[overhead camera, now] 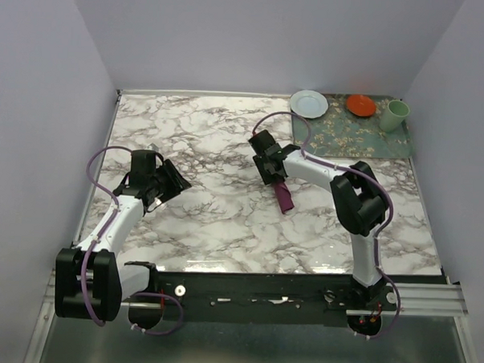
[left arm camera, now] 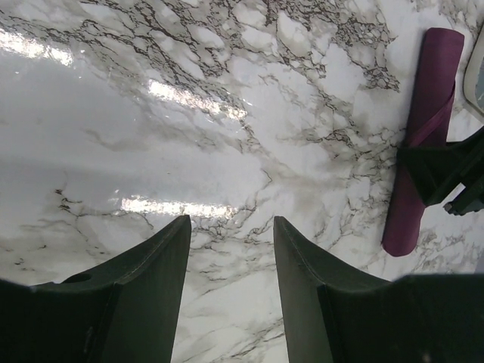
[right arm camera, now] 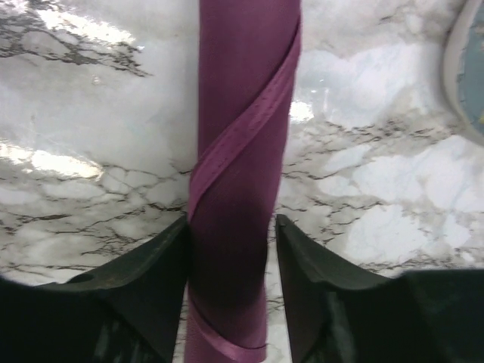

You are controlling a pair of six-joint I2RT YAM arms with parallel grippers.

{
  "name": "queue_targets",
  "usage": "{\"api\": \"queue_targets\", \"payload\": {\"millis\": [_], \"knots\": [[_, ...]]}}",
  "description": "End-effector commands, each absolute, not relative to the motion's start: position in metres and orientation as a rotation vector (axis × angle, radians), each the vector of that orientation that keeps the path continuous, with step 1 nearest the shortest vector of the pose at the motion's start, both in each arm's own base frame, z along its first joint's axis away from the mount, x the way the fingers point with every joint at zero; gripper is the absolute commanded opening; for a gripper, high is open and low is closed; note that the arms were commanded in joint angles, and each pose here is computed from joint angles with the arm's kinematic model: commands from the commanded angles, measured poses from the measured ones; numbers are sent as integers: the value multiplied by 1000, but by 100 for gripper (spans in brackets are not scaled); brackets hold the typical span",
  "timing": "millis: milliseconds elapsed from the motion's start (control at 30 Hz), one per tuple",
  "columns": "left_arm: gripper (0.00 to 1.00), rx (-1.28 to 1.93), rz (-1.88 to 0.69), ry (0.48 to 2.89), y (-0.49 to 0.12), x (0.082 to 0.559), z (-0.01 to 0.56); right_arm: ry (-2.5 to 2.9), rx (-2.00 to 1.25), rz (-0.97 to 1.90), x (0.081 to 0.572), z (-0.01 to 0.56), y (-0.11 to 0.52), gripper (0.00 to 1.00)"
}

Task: Fold the napkin, place the utensils inside, and roll it up
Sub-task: Roll the napkin with the utensil

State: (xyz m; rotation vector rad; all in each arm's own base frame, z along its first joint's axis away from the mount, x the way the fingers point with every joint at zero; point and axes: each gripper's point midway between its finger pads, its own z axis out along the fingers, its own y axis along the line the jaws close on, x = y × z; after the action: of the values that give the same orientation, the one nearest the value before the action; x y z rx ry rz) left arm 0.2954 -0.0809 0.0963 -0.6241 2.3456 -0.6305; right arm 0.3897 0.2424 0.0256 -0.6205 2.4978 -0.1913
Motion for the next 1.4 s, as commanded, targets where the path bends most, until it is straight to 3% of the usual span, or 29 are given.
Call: {"api": "queue_targets", "payload": {"millis": [0,167,467,833,1000,1167,1367], "knots": [[57,-606,-674,2333,-85,298,100,2675,-712,-281,351,-23,215,62],[57,-604,-674,2324,-85,298,102,2656,-694,-196,354,-11,227,80],[59,-604,-681,2307,-85,298,108,2565,-666,88,355,57,262,95],[61,-588,-716,2277,-89,297,118,2475,-623,151,345,134,263,96],[67,-475,-868,2232,-109,300,137,2394,-523,265,325,187,257,96],[71,-205,-1124,2080,-148,294,197,2206,-364,372,293,258,224,97],[80,72,-1219,1825,-177,267,304,1987,-175,382,251,312,162,100]]}}
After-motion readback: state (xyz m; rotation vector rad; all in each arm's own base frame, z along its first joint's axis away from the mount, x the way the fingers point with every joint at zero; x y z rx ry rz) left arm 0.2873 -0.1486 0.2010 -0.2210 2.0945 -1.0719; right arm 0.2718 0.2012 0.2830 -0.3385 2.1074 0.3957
